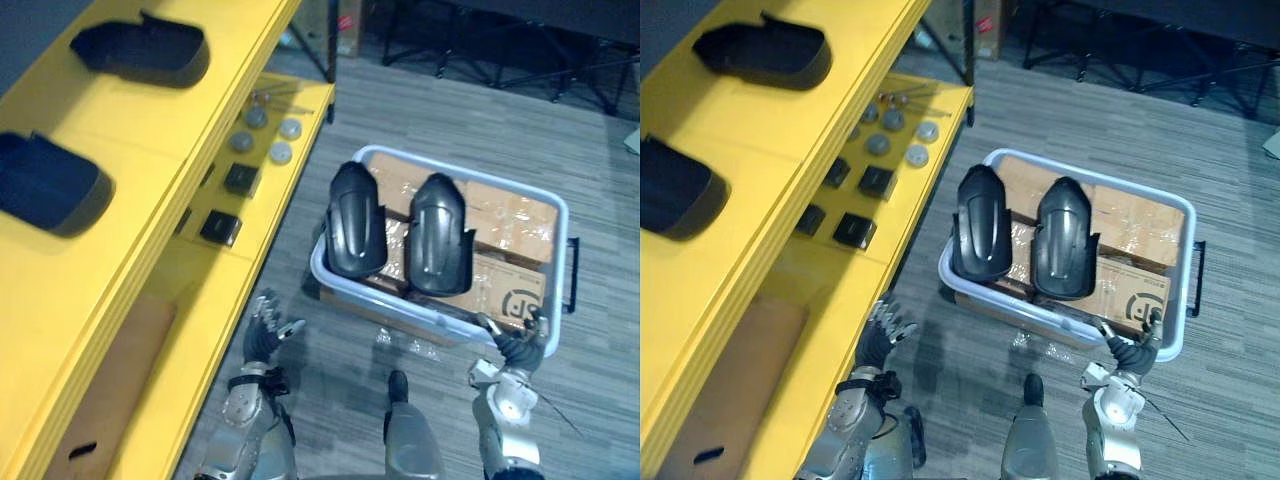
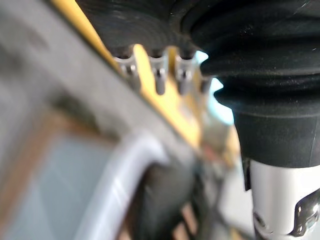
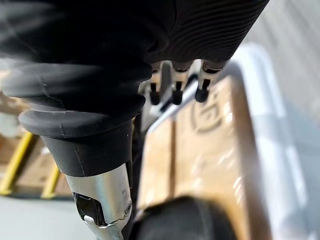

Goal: Walk over and take plastic housings, then place them on the shelf

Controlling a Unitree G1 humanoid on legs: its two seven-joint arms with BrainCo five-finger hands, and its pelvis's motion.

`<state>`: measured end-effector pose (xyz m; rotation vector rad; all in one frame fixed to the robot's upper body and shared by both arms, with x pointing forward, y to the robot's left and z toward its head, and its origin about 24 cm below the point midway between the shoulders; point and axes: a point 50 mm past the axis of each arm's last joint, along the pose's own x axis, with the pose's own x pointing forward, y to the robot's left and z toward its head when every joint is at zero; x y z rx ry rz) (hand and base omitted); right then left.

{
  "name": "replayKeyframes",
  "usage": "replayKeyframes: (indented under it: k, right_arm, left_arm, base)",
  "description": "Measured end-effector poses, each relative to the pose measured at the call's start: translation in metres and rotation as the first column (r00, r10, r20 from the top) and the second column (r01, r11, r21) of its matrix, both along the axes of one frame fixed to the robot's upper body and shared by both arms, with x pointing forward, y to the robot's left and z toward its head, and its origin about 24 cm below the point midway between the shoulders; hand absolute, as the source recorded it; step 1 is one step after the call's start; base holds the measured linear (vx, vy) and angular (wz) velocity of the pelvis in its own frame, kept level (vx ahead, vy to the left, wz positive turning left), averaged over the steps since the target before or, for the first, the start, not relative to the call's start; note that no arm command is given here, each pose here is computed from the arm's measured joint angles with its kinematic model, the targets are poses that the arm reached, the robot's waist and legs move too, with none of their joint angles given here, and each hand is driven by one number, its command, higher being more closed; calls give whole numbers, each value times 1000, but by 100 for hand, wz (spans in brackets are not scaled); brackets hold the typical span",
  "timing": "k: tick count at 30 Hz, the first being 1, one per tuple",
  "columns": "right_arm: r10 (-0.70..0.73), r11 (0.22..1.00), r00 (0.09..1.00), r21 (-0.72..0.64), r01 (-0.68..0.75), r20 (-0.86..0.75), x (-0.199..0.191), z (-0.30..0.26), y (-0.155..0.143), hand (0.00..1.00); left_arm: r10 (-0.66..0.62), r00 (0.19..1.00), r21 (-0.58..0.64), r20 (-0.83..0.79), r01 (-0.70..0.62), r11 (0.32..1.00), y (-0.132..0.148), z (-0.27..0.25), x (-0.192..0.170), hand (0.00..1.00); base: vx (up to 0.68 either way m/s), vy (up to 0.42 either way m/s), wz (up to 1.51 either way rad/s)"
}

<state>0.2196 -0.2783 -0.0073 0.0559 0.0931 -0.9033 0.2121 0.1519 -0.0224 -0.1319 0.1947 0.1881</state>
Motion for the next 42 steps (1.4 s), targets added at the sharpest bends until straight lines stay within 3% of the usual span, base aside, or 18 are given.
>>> replayKeyframes:
  k: [4, 12, 20, 27, 28, 35, 42]
  right_arm:
    - [-132, 991, 991, -31, 133, 17, 23, 20, -37, 0]
    - [-235, 965, 966, -92, 245, 108, 56, 80, -81, 0]
    - [-191, 979, 981, -78, 187, -35, 72, 98, -109, 0]
    - [-157, 985, 979, -88, 146, -133, 79, 125, -133, 0]
    - [-150, 986, 979, -87, 139, -135, 78, 133, -139, 100]
    - [-181, 962, 947, -250, 113, -266, 57, 170, -174, 100]
    - [-224, 930, 885, -361, 69, -409, 46, 181, -186, 100]
  left_arm:
    - [3, 995, 92, -104, 7, 996, 11, -23, -11, 0]
    - [26, 950, 66, -313, -6, 998, 19, -70, -43, 0]
    - [10, 966, 32, -257, -2, 999, 22, -69, -41, 0]
    - [-72, 978, -66, -195, 60, 996, 2, -62, -24, 0]
    - [-80, 979, -71, -185, 68, 995, 0, -60, -20, 0]
    - [-66, 987, -131, -149, 46, 990, -7, -49, -2, 0]
    - [-39, 994, -188, -105, 19, 982, -9, -41, 5, 0]
  base:
    - [-72, 23, 34]
    - [0, 20, 14]
    - [-26, 5, 2]
    - [-102, 64, 0]
    - [-96, 80, 3]
    - [-67, 57, 7]
    - [-48, 11, 4]
